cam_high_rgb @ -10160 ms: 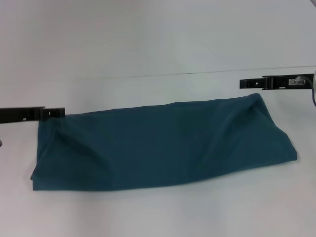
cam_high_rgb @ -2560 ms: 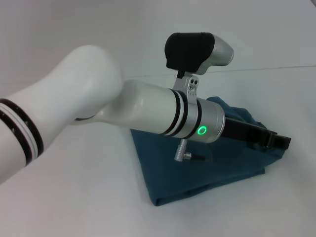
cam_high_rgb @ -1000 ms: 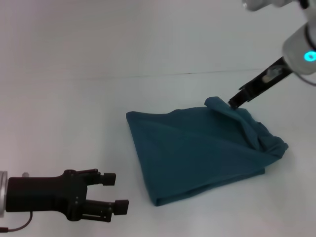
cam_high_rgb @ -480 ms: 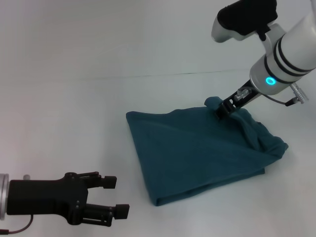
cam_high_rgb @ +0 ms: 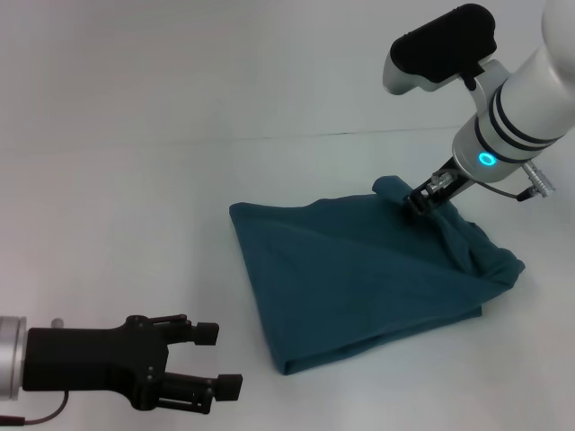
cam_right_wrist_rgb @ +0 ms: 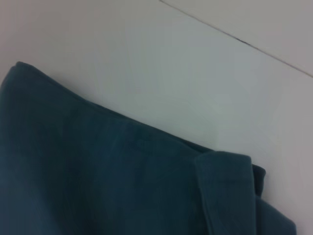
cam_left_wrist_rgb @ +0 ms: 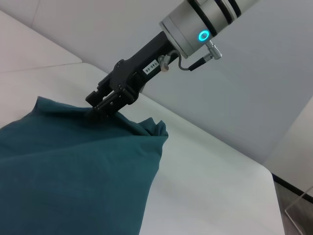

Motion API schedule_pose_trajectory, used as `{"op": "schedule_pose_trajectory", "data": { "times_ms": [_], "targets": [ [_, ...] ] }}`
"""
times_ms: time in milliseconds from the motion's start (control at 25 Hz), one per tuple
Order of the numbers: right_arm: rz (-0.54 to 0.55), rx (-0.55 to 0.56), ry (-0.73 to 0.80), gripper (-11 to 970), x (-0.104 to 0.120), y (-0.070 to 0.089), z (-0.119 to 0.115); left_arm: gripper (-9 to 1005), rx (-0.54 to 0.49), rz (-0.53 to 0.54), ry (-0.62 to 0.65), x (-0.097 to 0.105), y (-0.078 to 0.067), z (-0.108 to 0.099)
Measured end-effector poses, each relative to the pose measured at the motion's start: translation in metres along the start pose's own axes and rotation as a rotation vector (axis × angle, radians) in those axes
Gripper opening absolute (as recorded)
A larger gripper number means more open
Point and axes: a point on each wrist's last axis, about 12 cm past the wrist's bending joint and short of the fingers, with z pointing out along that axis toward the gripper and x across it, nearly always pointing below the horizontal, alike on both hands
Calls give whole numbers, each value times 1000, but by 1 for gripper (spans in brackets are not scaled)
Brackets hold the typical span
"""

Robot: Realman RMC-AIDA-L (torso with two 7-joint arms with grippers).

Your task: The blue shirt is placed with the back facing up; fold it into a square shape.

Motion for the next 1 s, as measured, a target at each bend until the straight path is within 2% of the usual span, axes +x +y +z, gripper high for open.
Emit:
{"op": "schedule_pose_trajectory", "data": {
  "times_ms": [360,800,1000],
  "targets": [
    [-4,-2,12,468,4,0,5,959,-10,-2,7,0,1,3],
    [18,0,0,15,7,-5,6,959,-19,-9,7,2,2,6],
    [76,5,-47,13,10,-18,2,959,-17,-13,13,4,2,7]
  ]
}}
